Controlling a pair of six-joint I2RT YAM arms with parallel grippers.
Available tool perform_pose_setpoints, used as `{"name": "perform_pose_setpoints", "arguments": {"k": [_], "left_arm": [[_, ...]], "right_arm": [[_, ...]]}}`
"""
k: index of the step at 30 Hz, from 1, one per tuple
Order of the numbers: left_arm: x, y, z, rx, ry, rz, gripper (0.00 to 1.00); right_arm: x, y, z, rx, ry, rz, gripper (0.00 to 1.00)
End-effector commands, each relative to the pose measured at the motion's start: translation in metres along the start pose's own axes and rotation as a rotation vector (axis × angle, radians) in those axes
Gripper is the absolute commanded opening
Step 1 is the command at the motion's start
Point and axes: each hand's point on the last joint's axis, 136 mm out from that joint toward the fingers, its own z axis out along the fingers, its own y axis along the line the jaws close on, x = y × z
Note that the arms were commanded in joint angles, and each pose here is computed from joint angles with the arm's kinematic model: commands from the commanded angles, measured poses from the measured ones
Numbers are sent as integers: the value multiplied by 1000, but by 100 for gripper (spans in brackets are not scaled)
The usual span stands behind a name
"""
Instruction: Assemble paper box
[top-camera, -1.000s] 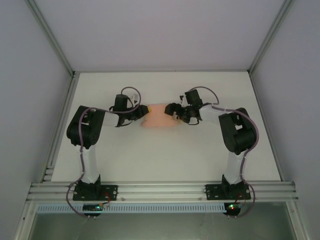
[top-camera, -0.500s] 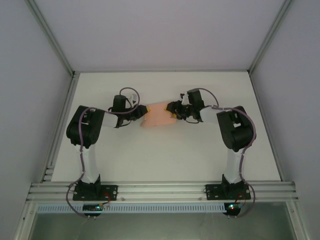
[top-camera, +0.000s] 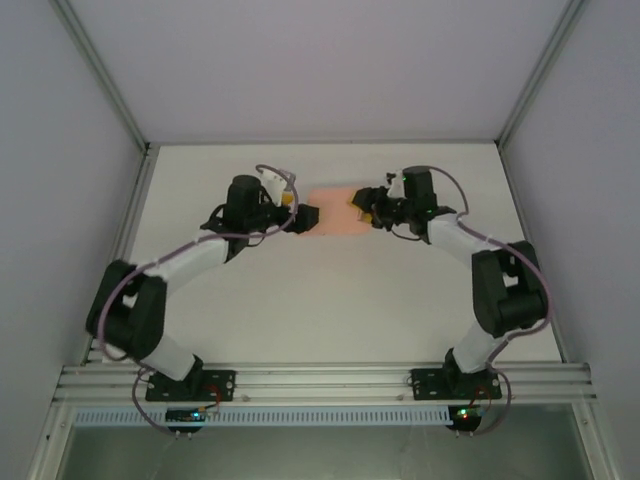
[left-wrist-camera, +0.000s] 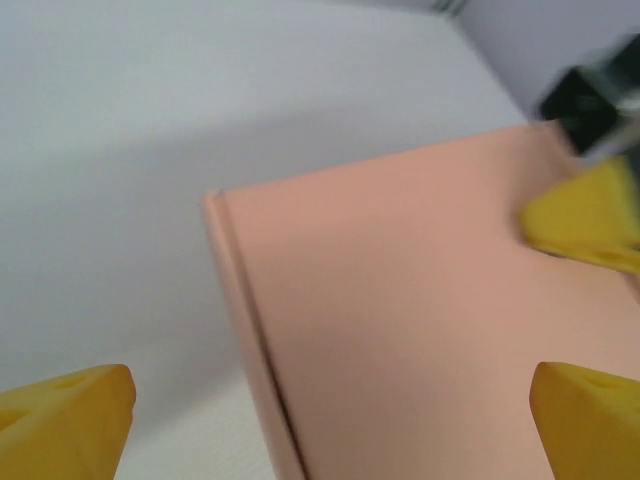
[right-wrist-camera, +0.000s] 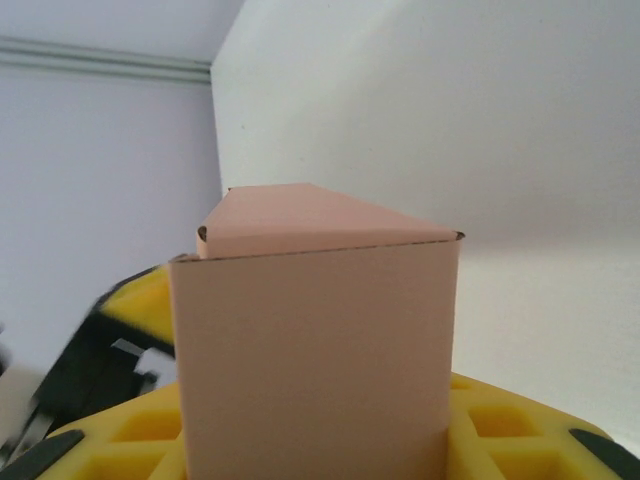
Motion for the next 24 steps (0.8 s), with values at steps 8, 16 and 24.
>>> {"name": "perform_pose_setpoints", "arguments": {"k": [8, 16, 24], "left_arm": [[19, -90, -10, 24, 15, 944, 100], [19, -88, 26, -191, 36, 1134, 100], [15, -96, 46, -211, -33, 1157, 84]], "right_arm": [[21, -5, -81, 139, 60, 380, 37], [31, -6, -98, 159, 116, 485, 37], [39, -5, -97, 150, 157, 500, 40]]}}
